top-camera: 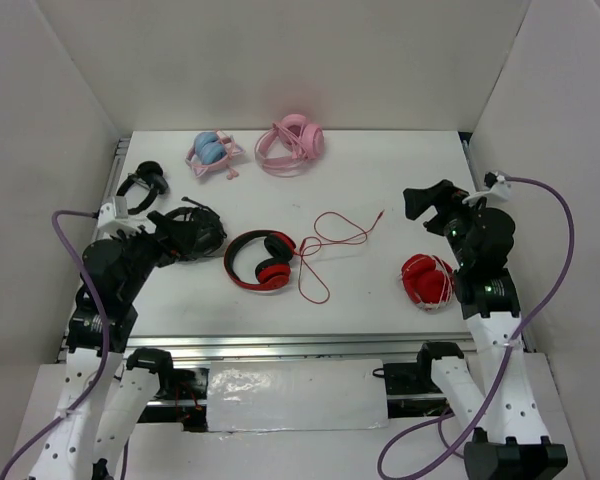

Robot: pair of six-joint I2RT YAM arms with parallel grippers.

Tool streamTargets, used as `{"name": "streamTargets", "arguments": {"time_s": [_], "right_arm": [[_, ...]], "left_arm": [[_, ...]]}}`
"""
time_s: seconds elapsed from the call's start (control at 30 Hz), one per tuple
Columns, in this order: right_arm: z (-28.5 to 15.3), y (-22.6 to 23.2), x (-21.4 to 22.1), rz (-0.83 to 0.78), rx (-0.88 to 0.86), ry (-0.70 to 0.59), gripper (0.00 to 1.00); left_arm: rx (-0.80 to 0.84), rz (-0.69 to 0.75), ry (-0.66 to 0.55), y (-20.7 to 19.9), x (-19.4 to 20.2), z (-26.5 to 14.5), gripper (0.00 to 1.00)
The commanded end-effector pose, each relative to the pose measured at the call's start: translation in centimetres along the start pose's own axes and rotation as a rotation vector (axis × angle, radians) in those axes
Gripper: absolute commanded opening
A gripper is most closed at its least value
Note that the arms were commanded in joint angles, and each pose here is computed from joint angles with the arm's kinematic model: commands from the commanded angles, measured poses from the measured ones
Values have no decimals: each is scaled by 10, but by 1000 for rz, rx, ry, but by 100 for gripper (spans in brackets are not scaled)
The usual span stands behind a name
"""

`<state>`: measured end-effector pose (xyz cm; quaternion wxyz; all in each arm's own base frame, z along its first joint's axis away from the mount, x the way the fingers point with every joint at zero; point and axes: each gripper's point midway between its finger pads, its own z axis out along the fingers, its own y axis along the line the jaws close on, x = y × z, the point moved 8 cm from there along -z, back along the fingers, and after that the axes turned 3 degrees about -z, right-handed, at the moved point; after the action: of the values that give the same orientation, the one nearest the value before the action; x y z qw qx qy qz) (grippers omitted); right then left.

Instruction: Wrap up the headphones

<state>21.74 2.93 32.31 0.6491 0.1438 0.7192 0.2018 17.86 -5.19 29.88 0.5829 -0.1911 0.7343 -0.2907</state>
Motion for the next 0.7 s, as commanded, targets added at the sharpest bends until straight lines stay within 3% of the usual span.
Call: {"name": "streamTargets", "arguments": {"time_s": [0.0,0.17,0.27,0.33,0.37,0.43,0.47,0.57,0.67], "right_arm": [[2,14,-10,-9,-70,34,100],[30,13,16,13,-263,145,100],[51,19,33,59,-331,338,100],[67,45,45,-37,-403,450,100],[71,50,51,-67,-355,469,100],[73,77,75,-130,-361,484,100],[81,79,76,-178,-263,397,100],[76,105,94,-278,-196,289,100],[77,116,106,-196,-252,315,100]], "left_arm": [[-4,-49,77,2,12,-7,99],[-83,-69,193,23,38,0,99],[-105,-80,263,32,52,5,99],[-130,-86,282,37,56,7,99],[-148,-87,281,40,58,7,99],[-197,-92,270,45,59,7,99],[-203,-93,269,46,60,7,99],[-217,-95,254,48,60,6,99],[-227,-96,241,49,59,6,99]]}}
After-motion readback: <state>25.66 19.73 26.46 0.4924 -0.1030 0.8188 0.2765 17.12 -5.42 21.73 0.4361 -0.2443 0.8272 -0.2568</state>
